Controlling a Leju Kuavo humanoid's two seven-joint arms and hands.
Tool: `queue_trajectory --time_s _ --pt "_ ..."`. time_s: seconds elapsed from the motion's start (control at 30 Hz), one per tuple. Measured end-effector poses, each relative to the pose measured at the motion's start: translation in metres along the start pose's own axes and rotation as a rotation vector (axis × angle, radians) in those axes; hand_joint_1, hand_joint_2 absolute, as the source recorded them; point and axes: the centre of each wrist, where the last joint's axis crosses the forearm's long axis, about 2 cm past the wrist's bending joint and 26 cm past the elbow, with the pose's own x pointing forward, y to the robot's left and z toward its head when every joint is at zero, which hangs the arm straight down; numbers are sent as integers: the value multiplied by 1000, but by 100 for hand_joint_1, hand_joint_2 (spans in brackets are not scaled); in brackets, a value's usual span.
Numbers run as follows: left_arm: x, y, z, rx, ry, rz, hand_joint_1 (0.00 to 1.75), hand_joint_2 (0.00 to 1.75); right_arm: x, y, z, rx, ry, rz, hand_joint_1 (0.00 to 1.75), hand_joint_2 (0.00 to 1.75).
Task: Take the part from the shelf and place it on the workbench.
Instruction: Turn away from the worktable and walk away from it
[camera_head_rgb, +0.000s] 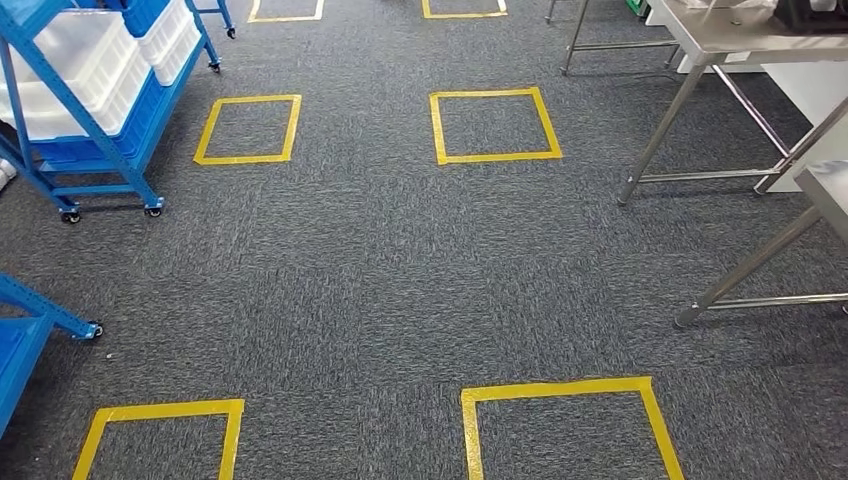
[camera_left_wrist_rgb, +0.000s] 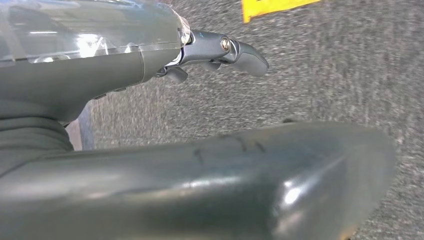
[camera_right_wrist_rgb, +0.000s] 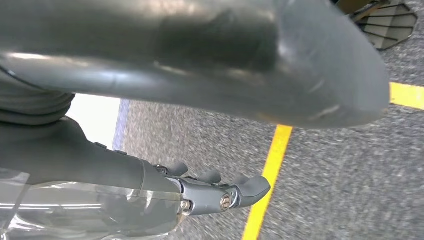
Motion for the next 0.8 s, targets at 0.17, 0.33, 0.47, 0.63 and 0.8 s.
queue_trajectory --time_s 0.17,0.33,0.47,0.63,0.8 --pt "2 2 -1 -19 -19 -63 0 0 2 -2 -1 7 -16 0 0 0" --pt "4 0 -2 -31 -21 -64 0 0 3 -4 -1 6 -33 6 0 0" --pt "4 -1 -2 -19 -7 -20 0 0 1 -3 -1 6 -29 21 0 0" --pt "3 -7 -1 9 7 69 0 0 -1 -3 0 -5 -18 32 0 0" --pt "-2 -11 2 16 20 119 0 0 0 -3 -1 -9 -14 25 0 0"
